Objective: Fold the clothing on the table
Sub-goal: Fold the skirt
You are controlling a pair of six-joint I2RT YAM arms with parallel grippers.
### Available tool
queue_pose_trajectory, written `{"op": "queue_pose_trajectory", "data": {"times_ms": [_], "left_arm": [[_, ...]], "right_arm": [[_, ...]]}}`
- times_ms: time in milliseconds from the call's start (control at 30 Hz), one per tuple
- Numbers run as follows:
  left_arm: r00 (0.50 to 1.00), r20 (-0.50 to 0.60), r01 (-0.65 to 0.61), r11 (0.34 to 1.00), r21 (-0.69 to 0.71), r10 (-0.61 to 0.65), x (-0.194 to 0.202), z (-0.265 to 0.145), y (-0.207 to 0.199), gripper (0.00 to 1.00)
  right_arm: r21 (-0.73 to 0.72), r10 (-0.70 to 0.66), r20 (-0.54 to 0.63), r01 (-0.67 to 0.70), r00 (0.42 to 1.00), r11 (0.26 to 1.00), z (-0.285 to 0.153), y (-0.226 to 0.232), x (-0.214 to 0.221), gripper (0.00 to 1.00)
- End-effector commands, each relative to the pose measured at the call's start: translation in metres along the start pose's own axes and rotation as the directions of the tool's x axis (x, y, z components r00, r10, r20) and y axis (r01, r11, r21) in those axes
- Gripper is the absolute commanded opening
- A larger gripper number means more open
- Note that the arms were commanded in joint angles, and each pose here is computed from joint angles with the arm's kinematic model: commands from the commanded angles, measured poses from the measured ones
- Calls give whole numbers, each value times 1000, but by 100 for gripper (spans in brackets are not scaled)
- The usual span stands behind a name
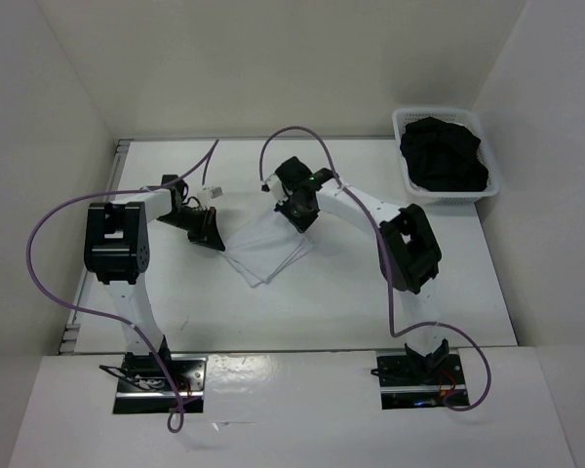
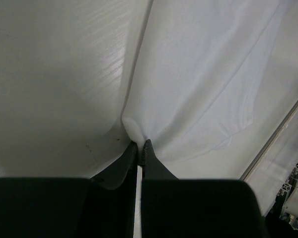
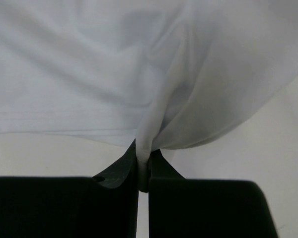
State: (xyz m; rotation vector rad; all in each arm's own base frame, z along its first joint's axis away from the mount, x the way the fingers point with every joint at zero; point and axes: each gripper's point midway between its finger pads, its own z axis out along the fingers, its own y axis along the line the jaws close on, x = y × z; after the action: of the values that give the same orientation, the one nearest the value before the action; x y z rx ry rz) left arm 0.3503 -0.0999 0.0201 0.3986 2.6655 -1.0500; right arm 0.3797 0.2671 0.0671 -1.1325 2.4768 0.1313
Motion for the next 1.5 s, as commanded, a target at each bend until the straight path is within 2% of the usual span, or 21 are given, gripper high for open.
{"op": "queue_pose_trajectory", "data": {"times_ms": [0,467,867,1233,1467], "left_arm": [[999,24,-24,1000,12,24,-4,-7,-7,0],[999,30,-21,1000,10,21,-7,-8,-7,0],[999,30,-21,1000,10,21,-7,-8,-7,0],[999,30,-21,1000,10,21,-7,-8,-7,0],[999,30,-21,1000,10,21,-7,-8,-7,0]], "right_arm": [[71,-84,113,76,990,995,-50,3,-40,0],[-6,-227,184,231,956,973,-75,82,-77,0],[-128,-348,127,363,929,923,-44,152,-56,0],[-67,-451,-10,449,893,891,-7,143,-4,0],[-49,-451,19,451,892,891,-9,151,-13,0]]}}
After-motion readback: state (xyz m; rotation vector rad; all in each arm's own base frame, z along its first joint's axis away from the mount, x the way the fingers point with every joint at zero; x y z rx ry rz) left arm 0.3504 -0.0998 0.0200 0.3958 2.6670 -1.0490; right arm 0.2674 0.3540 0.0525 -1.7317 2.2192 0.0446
